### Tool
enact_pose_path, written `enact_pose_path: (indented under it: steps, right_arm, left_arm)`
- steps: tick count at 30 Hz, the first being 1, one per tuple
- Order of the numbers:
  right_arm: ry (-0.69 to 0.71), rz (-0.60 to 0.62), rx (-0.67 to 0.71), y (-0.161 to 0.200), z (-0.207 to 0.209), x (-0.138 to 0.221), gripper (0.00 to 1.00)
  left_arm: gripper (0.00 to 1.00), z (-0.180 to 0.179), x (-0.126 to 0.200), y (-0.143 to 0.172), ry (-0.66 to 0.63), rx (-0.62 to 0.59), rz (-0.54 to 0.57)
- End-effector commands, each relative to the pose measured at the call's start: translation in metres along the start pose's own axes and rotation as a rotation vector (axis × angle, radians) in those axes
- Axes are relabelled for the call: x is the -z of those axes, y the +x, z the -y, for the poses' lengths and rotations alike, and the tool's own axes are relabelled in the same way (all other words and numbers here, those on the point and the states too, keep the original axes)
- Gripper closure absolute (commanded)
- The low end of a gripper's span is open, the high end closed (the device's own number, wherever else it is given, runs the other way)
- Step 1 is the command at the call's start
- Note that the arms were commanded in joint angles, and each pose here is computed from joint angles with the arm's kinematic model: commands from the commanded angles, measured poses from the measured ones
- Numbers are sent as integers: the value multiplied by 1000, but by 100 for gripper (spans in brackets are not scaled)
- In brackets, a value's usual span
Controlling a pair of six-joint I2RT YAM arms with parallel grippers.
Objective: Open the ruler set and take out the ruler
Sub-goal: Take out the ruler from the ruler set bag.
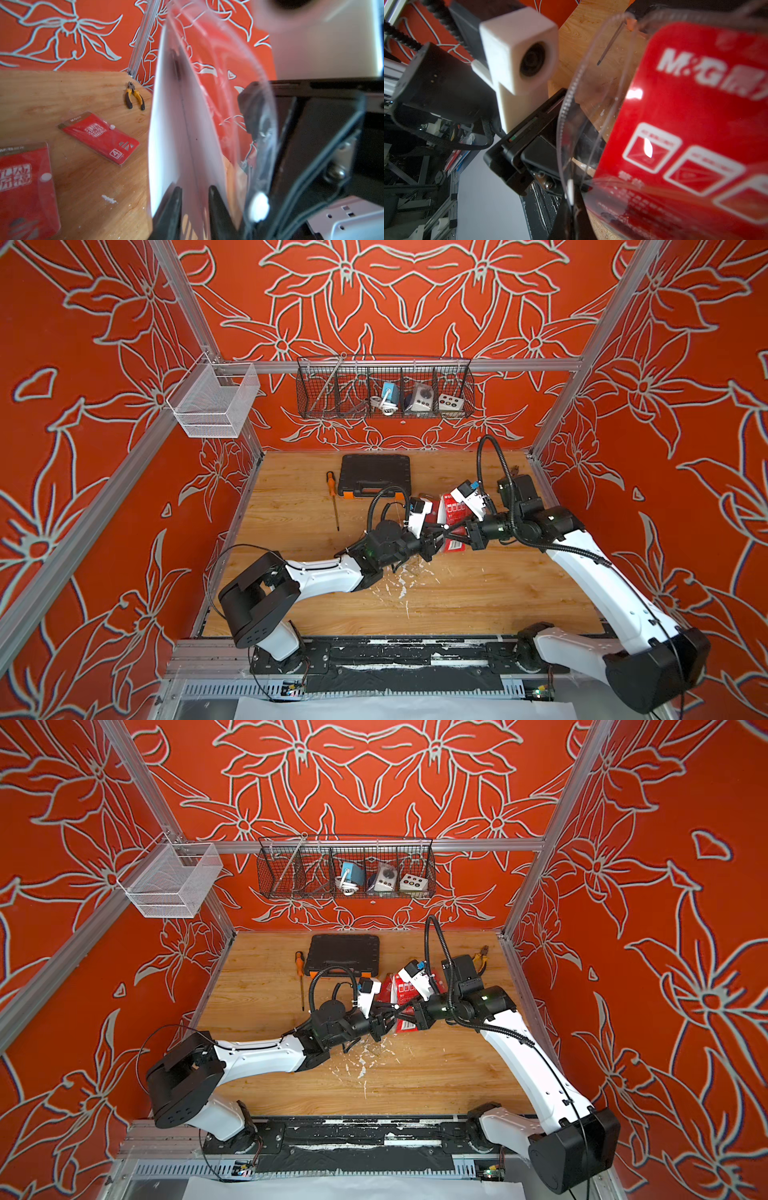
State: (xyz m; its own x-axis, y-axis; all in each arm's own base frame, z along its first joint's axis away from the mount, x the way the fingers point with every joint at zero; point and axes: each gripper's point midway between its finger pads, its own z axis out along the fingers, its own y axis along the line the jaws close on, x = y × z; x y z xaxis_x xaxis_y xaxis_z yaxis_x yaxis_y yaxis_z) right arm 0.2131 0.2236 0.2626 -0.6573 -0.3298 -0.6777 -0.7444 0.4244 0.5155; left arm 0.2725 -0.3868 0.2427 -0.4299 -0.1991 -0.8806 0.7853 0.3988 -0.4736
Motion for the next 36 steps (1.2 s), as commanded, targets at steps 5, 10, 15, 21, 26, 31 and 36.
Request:
enact_pose_path:
  steps: [5, 10, 15, 21, 26, 31, 36]
  right_arm:
    - [-22, -13, 38, -6, -10, 0, 100]
    - [-21, -18, 47, -6, -13, 2, 100]
    - [-49, -30, 71, -3, -23, 1, 100]
    - [-31, -68, 89, 4, -25, 1, 100]
    - [-20, -72, 104, 7, -26, 4, 100]
    - [-17, -88, 118, 12, -27, 4, 100]
    - [-24, -90, 152, 14, -33, 8, 100]
  left_arm:
    - [74, 34, 12, -23, 138, -118, 87]
    - [66, 42, 15, -13, 187, -189, 56]
    - [59, 49, 15, -12, 236, -207, 64]
    - [79, 61, 9, -9, 332, -192, 59]
    - [85, 61, 8, -10, 329, -183, 54]
    - [85, 72, 12, -15, 387, -150, 58]
    - [82, 81, 12, -13, 483, -66, 33]
